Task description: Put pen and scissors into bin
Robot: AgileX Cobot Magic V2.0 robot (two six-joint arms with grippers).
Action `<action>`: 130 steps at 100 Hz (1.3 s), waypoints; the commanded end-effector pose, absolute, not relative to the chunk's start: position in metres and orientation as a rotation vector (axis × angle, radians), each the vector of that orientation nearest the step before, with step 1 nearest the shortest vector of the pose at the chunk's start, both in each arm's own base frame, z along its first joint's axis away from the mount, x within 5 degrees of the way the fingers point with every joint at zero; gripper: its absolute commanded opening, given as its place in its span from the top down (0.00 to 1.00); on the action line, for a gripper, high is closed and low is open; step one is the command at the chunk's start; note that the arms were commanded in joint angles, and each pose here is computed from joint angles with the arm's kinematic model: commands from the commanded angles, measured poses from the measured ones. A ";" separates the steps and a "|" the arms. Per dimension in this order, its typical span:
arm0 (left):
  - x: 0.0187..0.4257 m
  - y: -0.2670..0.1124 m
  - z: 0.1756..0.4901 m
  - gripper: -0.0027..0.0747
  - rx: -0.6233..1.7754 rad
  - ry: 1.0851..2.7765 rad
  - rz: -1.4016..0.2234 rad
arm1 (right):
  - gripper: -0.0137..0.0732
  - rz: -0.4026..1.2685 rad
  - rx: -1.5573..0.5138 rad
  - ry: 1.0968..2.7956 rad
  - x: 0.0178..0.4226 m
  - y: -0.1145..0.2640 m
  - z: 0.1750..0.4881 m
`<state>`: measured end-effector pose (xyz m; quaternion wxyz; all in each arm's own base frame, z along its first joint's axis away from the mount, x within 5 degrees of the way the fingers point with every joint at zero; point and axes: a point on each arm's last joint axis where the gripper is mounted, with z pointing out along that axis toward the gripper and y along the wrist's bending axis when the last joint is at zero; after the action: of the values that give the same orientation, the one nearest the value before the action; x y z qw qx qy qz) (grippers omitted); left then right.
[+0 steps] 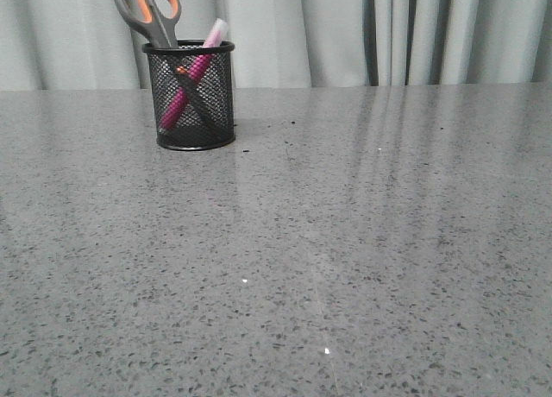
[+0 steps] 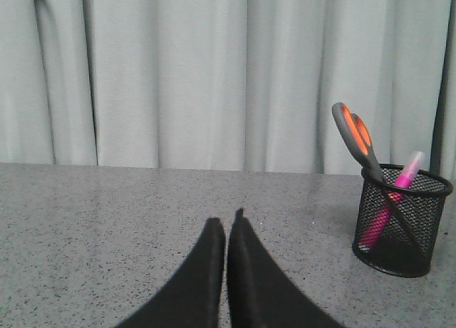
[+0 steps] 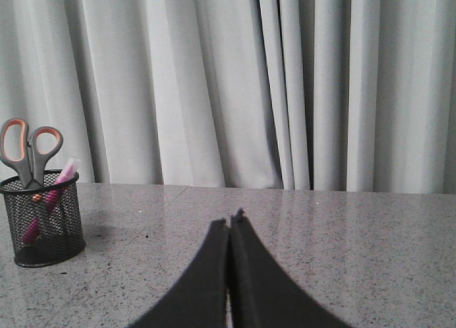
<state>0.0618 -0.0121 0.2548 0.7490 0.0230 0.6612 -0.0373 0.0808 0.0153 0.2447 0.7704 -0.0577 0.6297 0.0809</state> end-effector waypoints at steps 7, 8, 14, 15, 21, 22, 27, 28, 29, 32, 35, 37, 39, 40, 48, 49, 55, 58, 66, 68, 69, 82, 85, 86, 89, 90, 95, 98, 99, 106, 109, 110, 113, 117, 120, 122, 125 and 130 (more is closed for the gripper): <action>0.061 -0.014 0.265 0.99 0.048 1.418 -0.116 | 0.93 0.152 -0.106 1.278 0.080 0.013 0.259; 0.061 -0.014 0.265 0.99 0.048 1.418 -0.116 | 0.93 0.152 -0.106 1.278 0.080 0.013 0.259; 0.061 -0.014 0.265 0.99 0.048 1.418 -0.116 | 0.93 0.152 -0.106 1.278 0.080 0.013 0.259; 0.061 -0.014 0.265 0.99 0.048 1.418 -0.116 | 0.93 0.152 -0.106 1.278 0.080 0.013 0.259; 0.061 -0.014 0.265 0.99 0.048 1.418 -0.116 | 0.93 0.152 -0.106 1.278 0.080 0.013 0.259; 0.061 -0.014 0.265 0.99 0.048 1.418 -0.116 | 0.93 0.152 -0.106 1.278 0.080 0.013 0.259; 0.061 -0.014 0.265 0.99 0.048 1.418 -0.116 | 0.93 0.152 -0.106 1.278 0.080 0.013 0.259; 0.061 -0.014 0.265 0.99 0.048 1.418 -0.116 | 0.93 0.152 -0.106 1.278 0.080 0.013 0.259; 0.061 -0.014 0.265 0.99 0.048 1.418 -0.116 | 0.93 0.152 -0.106 1.278 0.080 0.013 0.259; 0.061 -0.014 0.265 0.99 0.048 1.418 -0.116 | 0.93 0.152 -0.106 1.278 0.080 0.013 0.259; 0.061 -0.014 0.265 0.99 0.048 1.418 -0.116 | 0.93 0.152 -0.106 1.278 0.080 0.013 0.259; 0.061 -0.014 0.265 0.99 0.048 1.418 -0.116 | 0.93 0.152 -0.106 1.278 0.080 0.013 0.259; 0.061 -0.014 0.265 0.99 0.048 1.418 -0.116 | 0.93 0.152 -0.106 1.278 0.080 0.013 0.259; 0.061 -0.014 0.265 0.99 0.048 1.418 -0.116 | 0.93 0.152 -0.106 1.278 0.080 0.013 0.259; 0.061 -0.014 0.265 0.99 0.048 1.418 -0.116 | 0.93 0.152 -0.106 1.278 0.080 0.013 0.259; 0.061 -0.014 0.265 0.99 0.048 1.418 -0.116 | 0.93 0.152 -0.106 1.278 0.080 0.013 0.259; 0.061 -0.014 0.264 0.99 0.066 1.424 -0.095 | 0.93 0.152 -0.106 1.278 0.080 0.013 0.259; 0.061 -0.014 0.263 0.99 0.076 1.431 -0.086 | 0.93 0.152 -0.106 1.278 0.080 0.013 0.259; 0.061 -0.014 0.262 0.99 0.073 1.467 -0.084 | 0.93 0.152 -0.106 1.278 0.080 0.013 0.259; 0.061 -0.013 0.261 0.99 0.068 1.482 -0.078 | 0.93 0.152 -0.106 1.278 0.080 0.013 0.259; 0.061 -0.013 0.261 0.99 0.083 1.490 -0.052 | 0.93 0.152 -0.106 1.278 0.080 0.013 0.259; 0.061 -0.005 0.256 0.99 -0.013 1.571 -0.013 | 0.93 0.152 -0.106 1.278 0.080 0.013 0.259; 0.061 -0.003 0.254 0.99 -0.034 1.582 0.001 | 0.93 0.152 -0.106 1.278 0.080 0.013 0.259; 0.062 -0.002 0.253 0.99 -0.047 1.586 0.007 | 0.93 0.152 -0.106 1.278 0.080 0.013 0.259; 0.061 0.000 0.253 0.99 -0.066 1.585 0.016 | 0.93 0.152 -0.106 1.278 0.080 0.013 0.259; 0.061 0.001 0.253 0.99 -0.054 1.586 0.039 | 0.93 0.152 -0.106 1.278 0.080 0.013 0.259; 0.061 0.003 0.254 0.99 -0.087 1.569 0.036 | 0.93 0.152 -0.106 1.278 0.080 0.013 0.259; 0.061 0.004 0.254 0.99 -0.090 1.555 0.041 | 0.93 0.152 -0.106 1.278 0.080 0.013 0.259; 0.062 0.004 0.253 0.99 -0.090 1.553 0.043 | 0.93 0.152 -0.106 1.278 0.080 0.013 0.259; 0.061 0.005 0.253 0.99 -0.069 1.510 0.058 | 0.93 0.152 -0.106 1.278 0.080 0.013 0.259; 0.061 0.004 0.252 0.99 -0.054 1.489 0.059 | 0.93 0.152 -0.106 1.278 0.080 0.013 0.259; 0.061 0.004 0.251 0.99 -0.050 1.488 0.059 | 0.93 0.152 -0.106 1.278 0.080 0.013 0.259; 0.061 0.004 0.249 0.99 -0.036 1.483 0.059 | 0.93 0.152 -0.106 1.278 0.080 0.013 0.259; 0.061 0.003 0.244 0.99 -0.021 1.486 0.054 | 0.93 0.152 -0.106 1.278 0.080 0.013 0.259; 0.060 0.003 0.240 0.99 -0.013 1.490 0.056 | 0.93 0.152 -0.106 1.278 0.080 0.013 0.259; 0.060 0.002 0.237 0.99 -0.007 1.493 0.054 | 0.93 0.152 -0.106 1.278 0.080 0.013 0.259; 0.059 0.002 0.233 0.99 -0.003 1.491 0.054 | 0.93 0.152 -0.106 1.278 0.080 0.013 0.259; 0.058 0.002 0.226 0.99 0.002 1.489 0.060 | 0.93 0.152 -0.106 1.278 0.080 0.013 0.259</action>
<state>0.0597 0.0022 0.2196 0.6994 -0.0007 0.7142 0.0276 0.0808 0.0153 0.2447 0.7705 -0.0581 0.6297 0.0803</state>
